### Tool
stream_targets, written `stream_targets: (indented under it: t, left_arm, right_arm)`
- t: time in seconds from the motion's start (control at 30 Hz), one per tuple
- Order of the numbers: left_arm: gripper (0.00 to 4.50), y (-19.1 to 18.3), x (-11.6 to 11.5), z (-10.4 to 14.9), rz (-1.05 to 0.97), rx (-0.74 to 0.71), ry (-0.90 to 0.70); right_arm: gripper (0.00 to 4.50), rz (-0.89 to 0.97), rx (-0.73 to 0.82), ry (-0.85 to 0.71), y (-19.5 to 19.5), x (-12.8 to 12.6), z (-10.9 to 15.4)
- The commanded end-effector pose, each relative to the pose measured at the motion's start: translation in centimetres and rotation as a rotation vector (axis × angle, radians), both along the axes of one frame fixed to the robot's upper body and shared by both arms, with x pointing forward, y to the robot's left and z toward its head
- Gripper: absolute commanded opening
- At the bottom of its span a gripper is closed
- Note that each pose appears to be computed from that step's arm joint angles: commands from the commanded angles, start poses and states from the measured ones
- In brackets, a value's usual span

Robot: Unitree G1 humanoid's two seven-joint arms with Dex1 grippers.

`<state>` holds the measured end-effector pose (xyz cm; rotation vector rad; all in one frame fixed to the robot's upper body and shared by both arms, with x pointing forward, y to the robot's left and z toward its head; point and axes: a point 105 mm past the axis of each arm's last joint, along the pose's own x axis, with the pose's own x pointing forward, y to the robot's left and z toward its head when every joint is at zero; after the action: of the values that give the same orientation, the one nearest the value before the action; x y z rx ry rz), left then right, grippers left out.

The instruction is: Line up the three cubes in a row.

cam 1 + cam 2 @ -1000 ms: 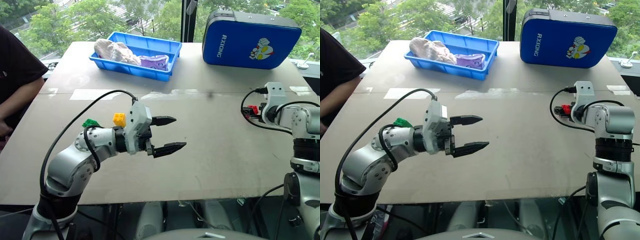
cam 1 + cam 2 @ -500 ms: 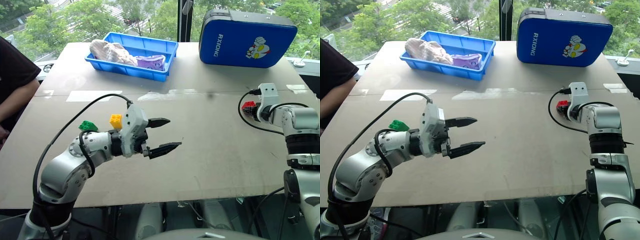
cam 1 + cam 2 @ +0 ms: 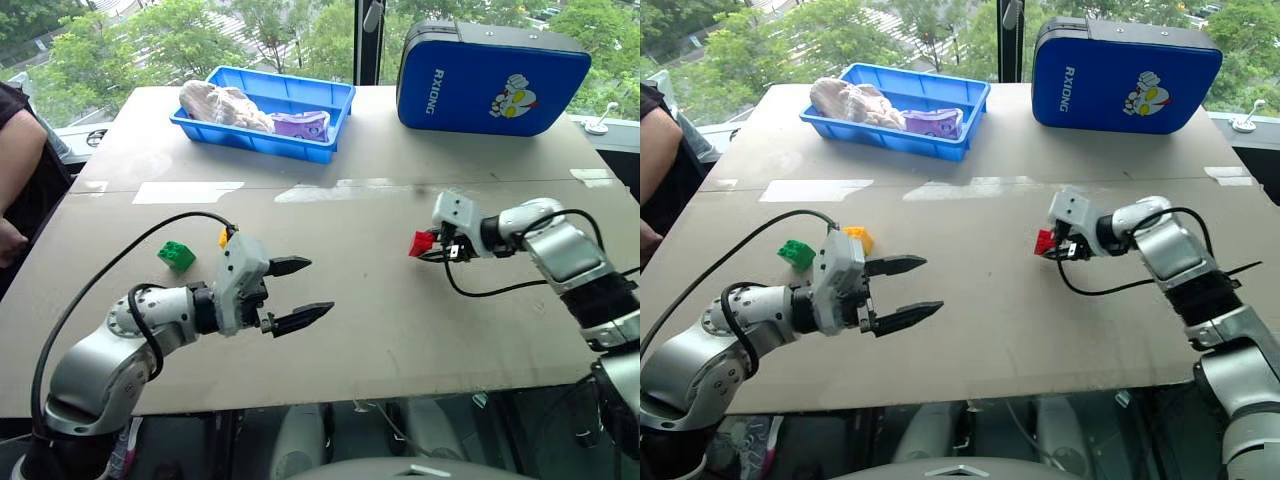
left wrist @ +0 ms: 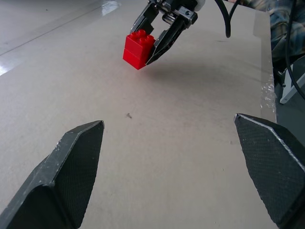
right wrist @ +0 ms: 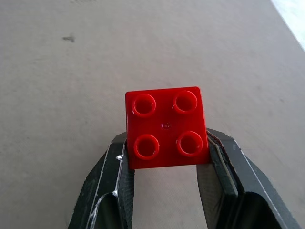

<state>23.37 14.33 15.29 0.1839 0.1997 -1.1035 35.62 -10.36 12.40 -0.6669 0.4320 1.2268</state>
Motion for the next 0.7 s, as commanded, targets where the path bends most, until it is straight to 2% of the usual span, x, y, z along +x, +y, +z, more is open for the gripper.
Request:
stream_targets:
  t: [0.03, 0.27, 0.7]
  left_arm:
    - [4.5, 0.3, -0.6, 1.1, -0.033, 0.012, -0.049]
    - [4.5, 1.0, -1.2, 0.7, -0.002, 0.013, -0.047]
    - [4.5, 1.4, -1.6, 0.4, 0.026, 0.016, -0.05]
  right_arm:
    - [1.3, 0.129, -0.029, -0.054, 1.5, 0.6, 1.6]
    - [1.3, 0.242, -0.053, -0.04, 3.1, 1.1, 2.0]
    - [1.3, 0.269, -0.078, -0.039, 3.8, 2.0, 1.9]
